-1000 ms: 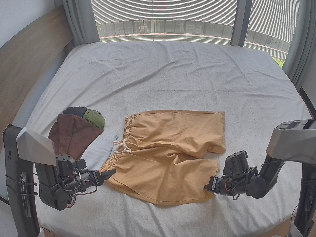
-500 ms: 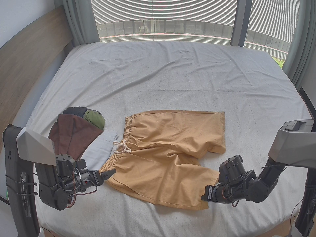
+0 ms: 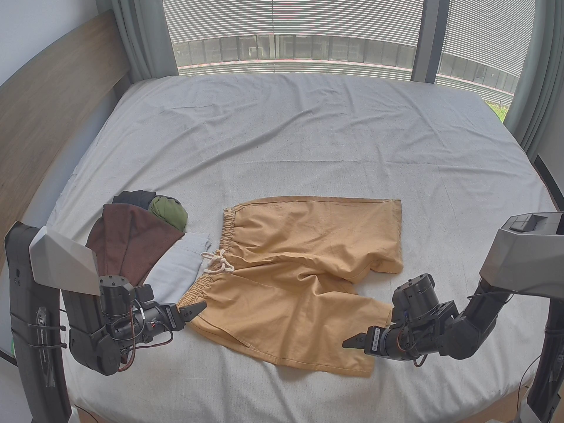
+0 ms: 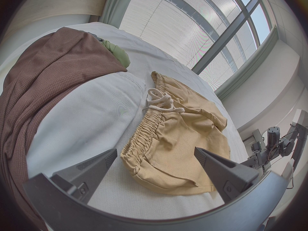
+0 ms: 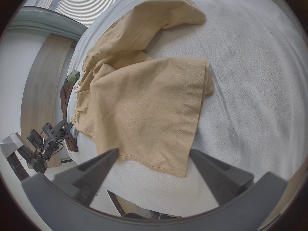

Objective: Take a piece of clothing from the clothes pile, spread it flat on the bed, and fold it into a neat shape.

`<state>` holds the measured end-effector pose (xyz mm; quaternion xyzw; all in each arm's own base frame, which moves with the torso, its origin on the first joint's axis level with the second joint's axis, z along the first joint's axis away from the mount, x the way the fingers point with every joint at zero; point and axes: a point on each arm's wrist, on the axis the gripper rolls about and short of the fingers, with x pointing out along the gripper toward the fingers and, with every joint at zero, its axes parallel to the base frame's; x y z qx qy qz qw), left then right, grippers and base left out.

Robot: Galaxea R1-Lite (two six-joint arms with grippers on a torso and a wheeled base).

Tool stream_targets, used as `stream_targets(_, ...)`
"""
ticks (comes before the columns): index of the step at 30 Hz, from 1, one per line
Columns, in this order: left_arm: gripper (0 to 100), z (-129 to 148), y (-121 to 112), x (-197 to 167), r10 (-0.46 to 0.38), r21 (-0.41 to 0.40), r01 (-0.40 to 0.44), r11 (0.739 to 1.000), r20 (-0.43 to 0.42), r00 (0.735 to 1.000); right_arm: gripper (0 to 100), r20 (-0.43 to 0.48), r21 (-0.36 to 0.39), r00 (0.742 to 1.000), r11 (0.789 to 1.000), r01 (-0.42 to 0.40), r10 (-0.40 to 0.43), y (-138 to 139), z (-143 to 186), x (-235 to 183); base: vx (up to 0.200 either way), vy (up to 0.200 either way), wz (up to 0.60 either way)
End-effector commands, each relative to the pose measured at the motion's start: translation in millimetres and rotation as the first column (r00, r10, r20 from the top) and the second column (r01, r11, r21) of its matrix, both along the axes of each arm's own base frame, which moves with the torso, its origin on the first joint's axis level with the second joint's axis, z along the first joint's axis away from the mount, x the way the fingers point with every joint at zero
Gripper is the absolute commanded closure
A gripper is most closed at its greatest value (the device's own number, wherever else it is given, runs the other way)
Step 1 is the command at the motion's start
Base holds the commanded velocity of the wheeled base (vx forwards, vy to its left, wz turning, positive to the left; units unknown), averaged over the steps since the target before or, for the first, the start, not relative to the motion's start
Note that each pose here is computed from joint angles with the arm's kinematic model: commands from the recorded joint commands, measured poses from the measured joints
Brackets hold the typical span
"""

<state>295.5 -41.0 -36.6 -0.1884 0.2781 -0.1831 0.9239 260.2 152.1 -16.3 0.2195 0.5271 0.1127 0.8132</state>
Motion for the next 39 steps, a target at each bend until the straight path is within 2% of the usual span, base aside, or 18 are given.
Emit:
stream_targets(1,0,-0.1,-0.3,0.5,-0.001,0.0,0.001,1.0,0.002,1.0,0,0.023,0.014,0.998,0.998,0.063,-0.064,-14.2,4.9,13.4,0.0,0.0,0.0)
stream_targets(7,0,0.4,-0.3,0.5,-0.001,-0.001,0.001,1.0,0.003,1.0,0,0.047,0.031,0.986,0.987,0.159,-0.161,-38.9,6.9,35.7,0.0,0.0,0.0)
stream_targets(11,0,0.1,-0.3,-0.2,-0.002,0.001,0.002,1.0,0.001,1.0,0,0.044,0.045,0.981,0.982,0.185,-0.187,-46.7,2.9,46.5,0.0,0.0,0.0)
stream_targets(26,0,0.2,-0.3,0.2,-0.002,0.001,0.002,1.0,0.002,1.0,0,0.091,0.104,0.976,0.976,0.189,-0.198,-38.4,13.6,67.1,0.0,0.0,0.0)
stream_targets(39,0,0.7,0.2,0.3,0.0,0.001,0.0,1.0,0.004,1.0,0,0.071,0.123,0.967,0.965,0.234,-0.244,-34.1,-0.1,84.3,0.0,0.0,0.0)
